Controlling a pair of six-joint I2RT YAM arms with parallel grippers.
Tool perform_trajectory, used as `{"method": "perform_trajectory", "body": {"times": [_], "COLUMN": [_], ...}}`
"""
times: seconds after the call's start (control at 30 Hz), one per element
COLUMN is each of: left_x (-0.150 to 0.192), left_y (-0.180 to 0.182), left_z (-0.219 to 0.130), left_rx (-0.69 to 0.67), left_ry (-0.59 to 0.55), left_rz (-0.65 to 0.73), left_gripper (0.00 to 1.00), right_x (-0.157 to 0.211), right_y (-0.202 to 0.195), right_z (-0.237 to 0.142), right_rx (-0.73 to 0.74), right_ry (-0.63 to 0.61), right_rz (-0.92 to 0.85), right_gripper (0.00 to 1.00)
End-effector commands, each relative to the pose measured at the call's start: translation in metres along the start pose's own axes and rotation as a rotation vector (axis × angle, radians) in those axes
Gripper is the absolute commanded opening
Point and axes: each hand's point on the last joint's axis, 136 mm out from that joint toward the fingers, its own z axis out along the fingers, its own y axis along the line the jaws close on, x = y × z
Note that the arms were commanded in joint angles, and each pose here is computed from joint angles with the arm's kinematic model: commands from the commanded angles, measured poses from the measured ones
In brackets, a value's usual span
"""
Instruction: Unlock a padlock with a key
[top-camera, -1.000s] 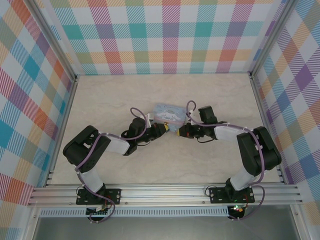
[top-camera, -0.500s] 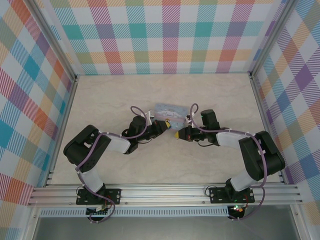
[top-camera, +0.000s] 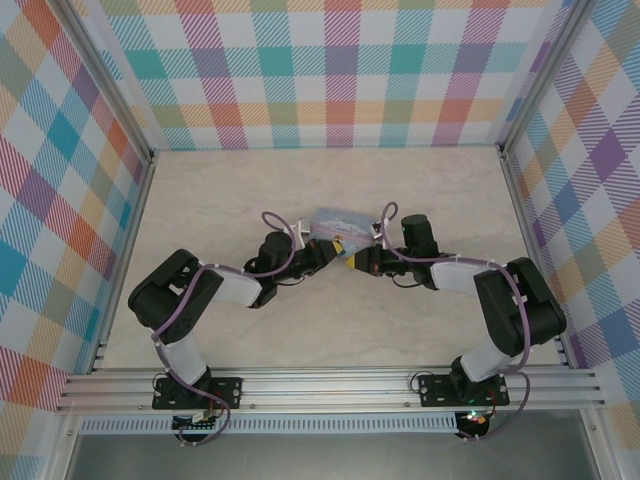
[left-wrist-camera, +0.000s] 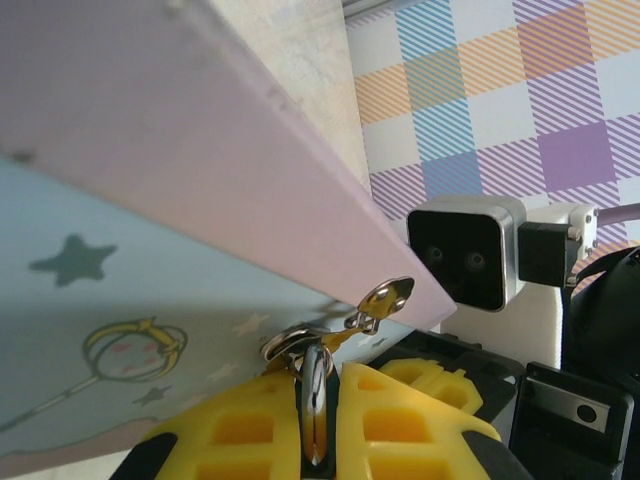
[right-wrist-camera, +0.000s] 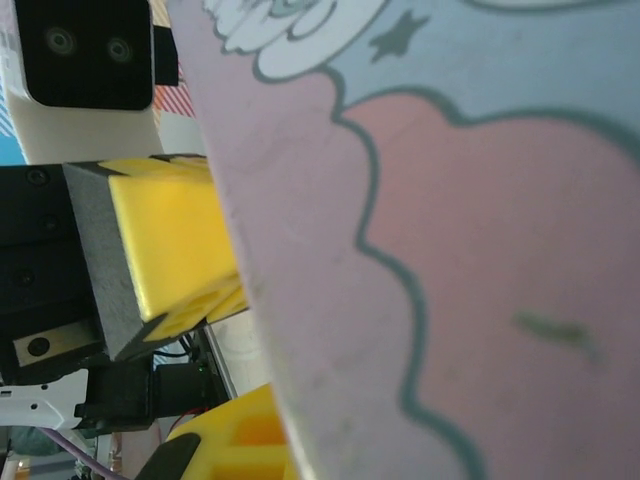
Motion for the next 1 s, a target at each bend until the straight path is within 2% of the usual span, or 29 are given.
{"method": "perform_trajectory", "body": {"times": [0.0,0.47,0.97], "left_x": [-0.008,-0.008,-0.004], "left_y": [-0.043,-0.041,-0.039], "left_z": [0.004,0.003,0.007], "left_rx": [0.145,0.141,0.143], "left_ry": [-0.022,-0.026,-0.013], "left_rz": [0.055,0.049,0.044], "left_gripper": [0.00,0.00,0.00], "right_x": [-0.013,-0.025,-0.024], "right_y": [0.011,0.009,0.010], "right_z": [0.001,-0.005,-0.001], "right_rx": [-0.042,-0.042,-0.087], "right_ry": [-0.017,-0.066,-0.047], "right_rz": [-0.035,-0.021,-0.012], "right_gripper": [0.04,0.04,0.04]}}
